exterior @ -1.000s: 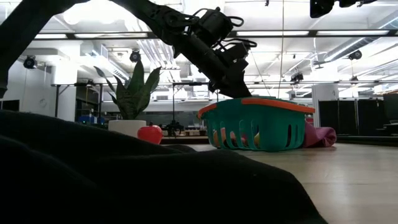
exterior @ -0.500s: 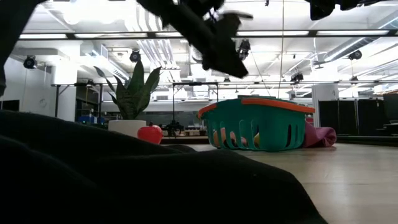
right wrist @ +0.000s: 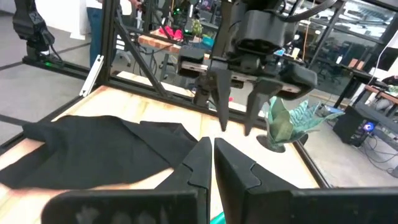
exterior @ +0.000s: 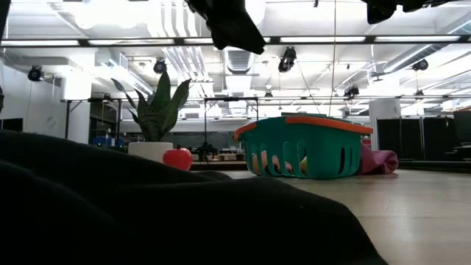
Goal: Pick and placing Produce into tupperware
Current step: Put the apple into the green basket
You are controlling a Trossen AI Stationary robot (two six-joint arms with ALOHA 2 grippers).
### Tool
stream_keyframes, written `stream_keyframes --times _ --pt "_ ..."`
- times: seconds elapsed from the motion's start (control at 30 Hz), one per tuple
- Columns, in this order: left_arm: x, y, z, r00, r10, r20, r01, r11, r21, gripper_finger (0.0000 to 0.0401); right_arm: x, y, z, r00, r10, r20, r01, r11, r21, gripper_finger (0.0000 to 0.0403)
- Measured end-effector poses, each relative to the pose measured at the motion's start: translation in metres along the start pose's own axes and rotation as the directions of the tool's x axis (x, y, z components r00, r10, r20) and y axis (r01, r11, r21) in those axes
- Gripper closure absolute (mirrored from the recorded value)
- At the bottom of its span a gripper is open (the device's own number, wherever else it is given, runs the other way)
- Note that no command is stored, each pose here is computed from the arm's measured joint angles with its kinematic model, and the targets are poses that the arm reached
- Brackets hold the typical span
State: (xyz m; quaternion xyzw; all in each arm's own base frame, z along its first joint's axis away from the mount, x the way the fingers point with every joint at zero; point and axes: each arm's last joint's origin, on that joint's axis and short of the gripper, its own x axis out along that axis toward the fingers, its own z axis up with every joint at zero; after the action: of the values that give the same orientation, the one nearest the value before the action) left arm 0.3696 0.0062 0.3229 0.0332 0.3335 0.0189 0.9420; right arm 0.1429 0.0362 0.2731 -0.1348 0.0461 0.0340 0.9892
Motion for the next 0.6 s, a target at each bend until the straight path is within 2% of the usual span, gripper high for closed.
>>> stream_keyframes --times 0.1,0.23,0.33,0.43,0.5,0.6 --pt "-0.002 0.001 0.004 0.999 0.019 0.044 -0.019 1.0 -0.004 0.0248 0.0 0.0 0.0 1.0 0.0 0.001 0.0 1.0 0.007 0.0392" --pt "-0.002 0.002 0.017 0.98 0.027 0.198 -0.025 1.0 -0.014 0.0165 0.0 0.0 0.0 1.0 -0.001 0.003 0.001 1.0 0.009 0.0392" --pt "-0.003 0.002 0.028 0.94 0.044 0.338 -0.037 0.999 -0.026 0.0093 0.0 0.0 0.0 1.0 -0.001 0.003 0.001 1.0 0.009 0.0392" --pt "-0.004 0.004 0.035 0.904 0.091 0.419 -0.078 0.996 -0.049 0.0038 0.0 0.0 0.0 1.0 -0.001 0.004 0.001 1.0 0.009 0.0392" --pt "-0.008 0.007 0.041 0.871 0.126 0.475 -0.104 0.992 -0.071 0.0016 0.0 0.0 0.0 1.0 -0.001 0.004 0.001 1.0 0.009 0.0392" --pt "-0.016 0.009 0.05 0.811 0.14 0.568 -0.104 0.99 -0.095 0.0005 0.0 0.0 0.0 1.0 -0.001 0.004 0.001 1.0 0.009 0.0392"
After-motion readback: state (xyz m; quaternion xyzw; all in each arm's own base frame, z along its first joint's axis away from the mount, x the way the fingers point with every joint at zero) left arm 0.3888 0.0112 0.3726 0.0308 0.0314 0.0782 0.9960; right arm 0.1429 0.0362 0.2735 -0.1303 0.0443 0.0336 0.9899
